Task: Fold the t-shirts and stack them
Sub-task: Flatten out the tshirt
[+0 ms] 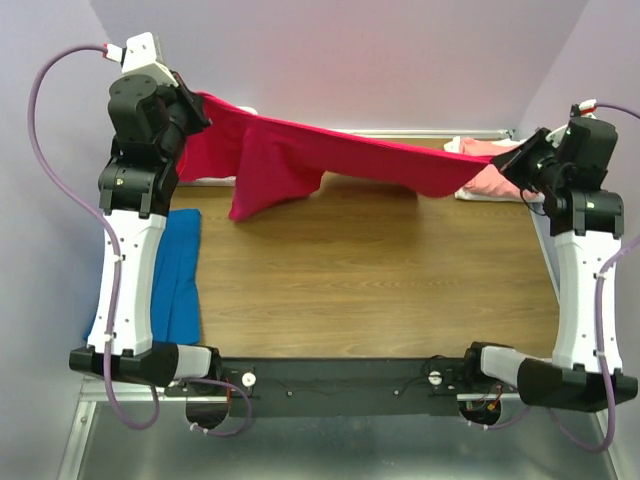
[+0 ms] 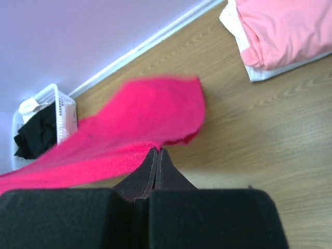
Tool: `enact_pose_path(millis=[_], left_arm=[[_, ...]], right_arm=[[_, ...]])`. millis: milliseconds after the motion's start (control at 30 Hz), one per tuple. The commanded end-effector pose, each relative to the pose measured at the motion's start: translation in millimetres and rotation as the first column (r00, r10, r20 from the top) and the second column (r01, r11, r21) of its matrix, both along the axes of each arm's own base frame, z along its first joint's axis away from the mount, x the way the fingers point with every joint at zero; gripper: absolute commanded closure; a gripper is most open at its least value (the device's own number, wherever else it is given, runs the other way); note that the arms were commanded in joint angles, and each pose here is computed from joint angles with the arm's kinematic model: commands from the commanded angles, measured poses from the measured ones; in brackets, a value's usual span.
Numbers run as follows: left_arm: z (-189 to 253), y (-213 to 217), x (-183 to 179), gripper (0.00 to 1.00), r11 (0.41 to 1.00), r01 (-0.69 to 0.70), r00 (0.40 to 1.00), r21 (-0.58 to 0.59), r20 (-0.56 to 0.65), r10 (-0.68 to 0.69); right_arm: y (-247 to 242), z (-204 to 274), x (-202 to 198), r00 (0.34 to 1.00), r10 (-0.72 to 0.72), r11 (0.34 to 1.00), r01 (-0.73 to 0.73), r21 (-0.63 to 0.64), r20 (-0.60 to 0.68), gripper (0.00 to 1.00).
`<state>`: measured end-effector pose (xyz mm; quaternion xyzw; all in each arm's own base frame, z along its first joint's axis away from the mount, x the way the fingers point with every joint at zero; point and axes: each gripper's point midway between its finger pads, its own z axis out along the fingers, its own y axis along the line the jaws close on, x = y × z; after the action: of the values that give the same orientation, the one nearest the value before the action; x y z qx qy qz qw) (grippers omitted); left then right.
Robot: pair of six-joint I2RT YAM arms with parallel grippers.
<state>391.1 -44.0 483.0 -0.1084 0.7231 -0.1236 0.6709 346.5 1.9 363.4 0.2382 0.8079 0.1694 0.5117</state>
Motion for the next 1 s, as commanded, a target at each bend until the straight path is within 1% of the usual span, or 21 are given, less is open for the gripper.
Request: enact_pose_path(millis=[0,33,133,233,333,467,500,533,633,767,867,900,933,967], left_arm=[[54,24,-35,1.00,0.996,-0.091,0.982,0.016,0.170,0.087],[70,21,-42,1.00,0.997,-0.070,0.973,0.014,0.220,0.065],[106,15,-69,1.00,1.000,-0.026,0.942,0.017,0.334,0.019],[134,8,-89,1.00,0.999,0.021,0.905,0.036,0.423,-0.034],[153,8,-107,1.00,0.998,0.023,0.868,0.052,0.495,-0.045],[167,8,-122,1.00,0.998,0.023,0.834,0.056,0.550,-0.050],[169,8,-121,1.00,0.998,0.023,0.831,0.056,0.554,-0.050],[170,2,-122,1.00,0.996,0.052,0.827,0.072,0.556,-0.083],[169,0,-123,1.00,0.995,0.062,0.826,0.078,0.555,-0.096],[161,0,-113,1.00,0.995,0.057,0.840,0.084,0.534,-0.093],[151,-1,-92,1.00,0.995,0.061,0.861,0.074,0.501,-0.090],[142,-3,-76,1.00,0.995,0.065,0.875,0.069,0.475,-0.091],[141,-4,-69,1.00,0.996,0.071,0.877,0.062,0.472,-0.092],[138,-6,-61,1.00,0.995,0.076,0.881,0.059,0.463,-0.095]], right_arm=[[-7,35,-23,0.994,-0.014,0.997,0.022,-0.073,0.109,0.99],[-8,47,-30,0.990,-0.022,0.996,0.034,-0.083,0.141,0.99],[-9,61,-38,0.983,-0.036,0.995,0.052,-0.085,0.180,0.99],[-10,77,-43,0.975,-0.042,0.994,0.063,-0.088,0.218,0.99],[-10,91,-49,0.966,-0.046,0.993,0.072,-0.094,0.255,0.99],[-10,108,-52,0.955,-0.048,0.993,0.078,-0.092,0.293,0.99],[-10,109,-52,0.955,-0.048,0.993,0.078,-0.092,0.294,0.99],[-9,116,-53,0.950,-0.044,0.993,0.077,-0.093,0.309,0.99],[-10,121,-53,0.946,-0.043,0.992,0.079,-0.098,0.320,0.99],[-13,114,-47,0.952,-0.056,0.990,0.091,-0.104,0.300,0.99],[-20,102,-35,0.959,-0.078,0.987,0.112,-0.114,0.272,0.99],[-22,98,-29,0.962,-0.084,0.986,0.118,-0.118,0.261,0.99],[-24,94,-23,0.964,-0.090,0.985,0.124,-0.120,0.251,0.99],[-29,87,-10,0.966,-0.104,0.983,0.136,-0.124,0.237,0.99]])
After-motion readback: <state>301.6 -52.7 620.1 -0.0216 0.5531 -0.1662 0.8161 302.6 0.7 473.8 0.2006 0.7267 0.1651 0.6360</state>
